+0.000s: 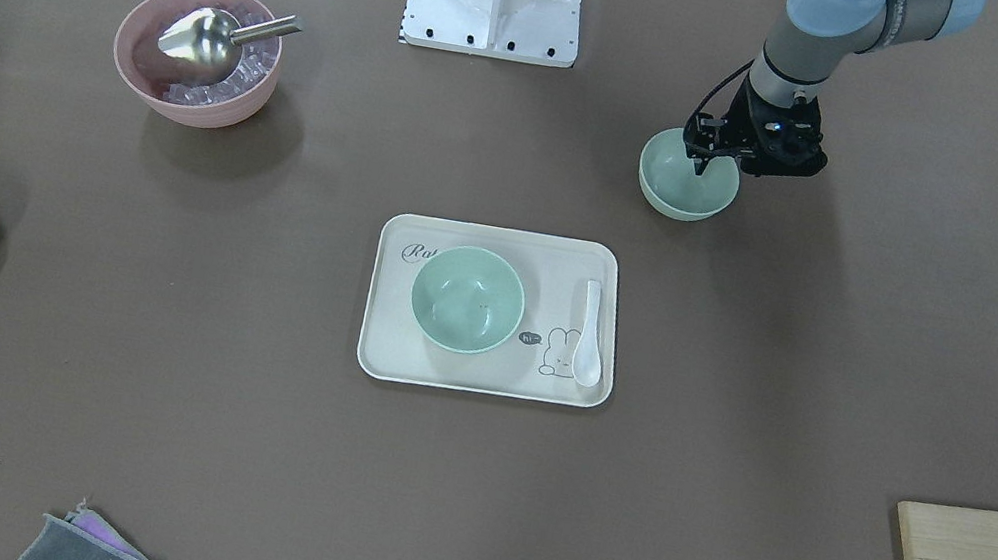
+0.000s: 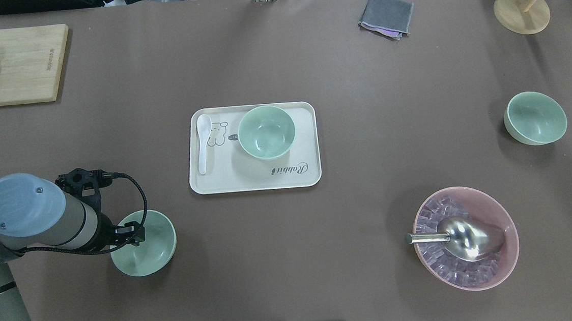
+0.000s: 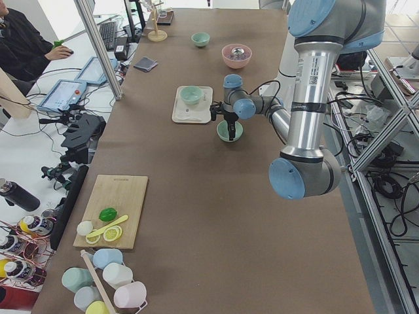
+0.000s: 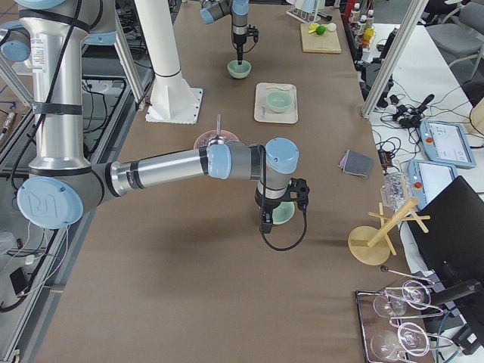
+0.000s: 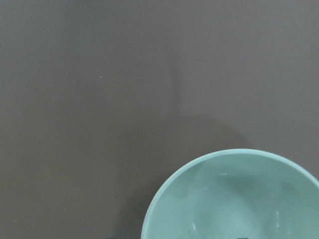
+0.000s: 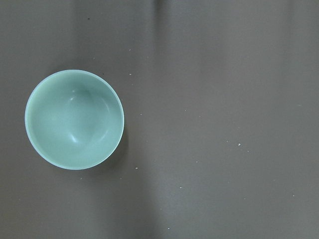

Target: Stack green bowls together

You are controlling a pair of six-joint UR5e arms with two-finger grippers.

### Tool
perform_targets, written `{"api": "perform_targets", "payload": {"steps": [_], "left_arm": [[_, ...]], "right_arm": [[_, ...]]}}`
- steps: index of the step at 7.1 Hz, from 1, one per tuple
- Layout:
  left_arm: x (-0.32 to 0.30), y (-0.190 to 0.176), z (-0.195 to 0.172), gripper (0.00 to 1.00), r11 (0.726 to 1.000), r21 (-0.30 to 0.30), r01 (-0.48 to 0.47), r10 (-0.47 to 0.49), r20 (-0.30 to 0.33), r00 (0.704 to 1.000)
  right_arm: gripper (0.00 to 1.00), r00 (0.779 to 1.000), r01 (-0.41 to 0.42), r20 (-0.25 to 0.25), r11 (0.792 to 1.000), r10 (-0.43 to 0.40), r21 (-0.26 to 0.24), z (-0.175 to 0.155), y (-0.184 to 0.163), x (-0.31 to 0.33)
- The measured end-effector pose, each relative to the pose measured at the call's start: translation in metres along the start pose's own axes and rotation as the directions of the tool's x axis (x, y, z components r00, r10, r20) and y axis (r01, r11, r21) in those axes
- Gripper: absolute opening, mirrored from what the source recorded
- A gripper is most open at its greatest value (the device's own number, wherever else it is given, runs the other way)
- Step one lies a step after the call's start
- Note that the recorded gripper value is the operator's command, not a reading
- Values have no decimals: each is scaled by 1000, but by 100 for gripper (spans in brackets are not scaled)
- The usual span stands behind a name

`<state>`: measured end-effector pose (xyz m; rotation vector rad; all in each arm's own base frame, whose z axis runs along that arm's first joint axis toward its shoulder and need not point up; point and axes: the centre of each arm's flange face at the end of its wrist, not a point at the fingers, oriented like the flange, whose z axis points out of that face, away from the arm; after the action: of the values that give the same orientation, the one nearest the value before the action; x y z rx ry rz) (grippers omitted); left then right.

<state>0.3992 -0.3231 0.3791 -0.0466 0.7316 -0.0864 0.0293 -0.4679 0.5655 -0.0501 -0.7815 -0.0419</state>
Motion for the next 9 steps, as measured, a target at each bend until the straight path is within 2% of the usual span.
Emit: {"api": "perform_targets", "payload": {"steps": [1, 3, 4, 5, 7, 8, 9], "left_arm": [[-2, 0, 4, 56, 1000, -3, 1, -1, 7, 1000], [-4, -1, 10, 33, 1000, -7, 4, -4, 18, 1000], [-4, -1, 11, 16, 1000, -8, 5, -5, 21, 1000], [-4, -1, 12, 2, 1000, -10, 4, -3, 21, 1000], [-5, -1, 9, 0, 1000, -14, 1, 0, 15, 1000], [-7, -5, -4, 0, 1000, -3, 5, -5, 1, 1000], [-17, -18, -31, 0, 1000, 0, 11, -11, -34, 999]], "right_arm": [[100, 1000, -6, 0, 1000, 6, 1, 0, -1, -2], [100, 1000, -4, 0, 1000, 4, 2, -1, -4, -6], [100, 1000, -2, 0, 1000, 2, 1, -1, -5, -7], [100, 1000, 0, -1, 1000, 0, 2, -1, -5, -7], [99, 1000, 5, -2, 1000, -5, 5, -2, -7, -9], [99, 1000, 8, -5, 1000, -8, 8, -4, -10, -11], [99, 1000, 12, -7, 1000, -12, 11, -6, -13, -12]]}}
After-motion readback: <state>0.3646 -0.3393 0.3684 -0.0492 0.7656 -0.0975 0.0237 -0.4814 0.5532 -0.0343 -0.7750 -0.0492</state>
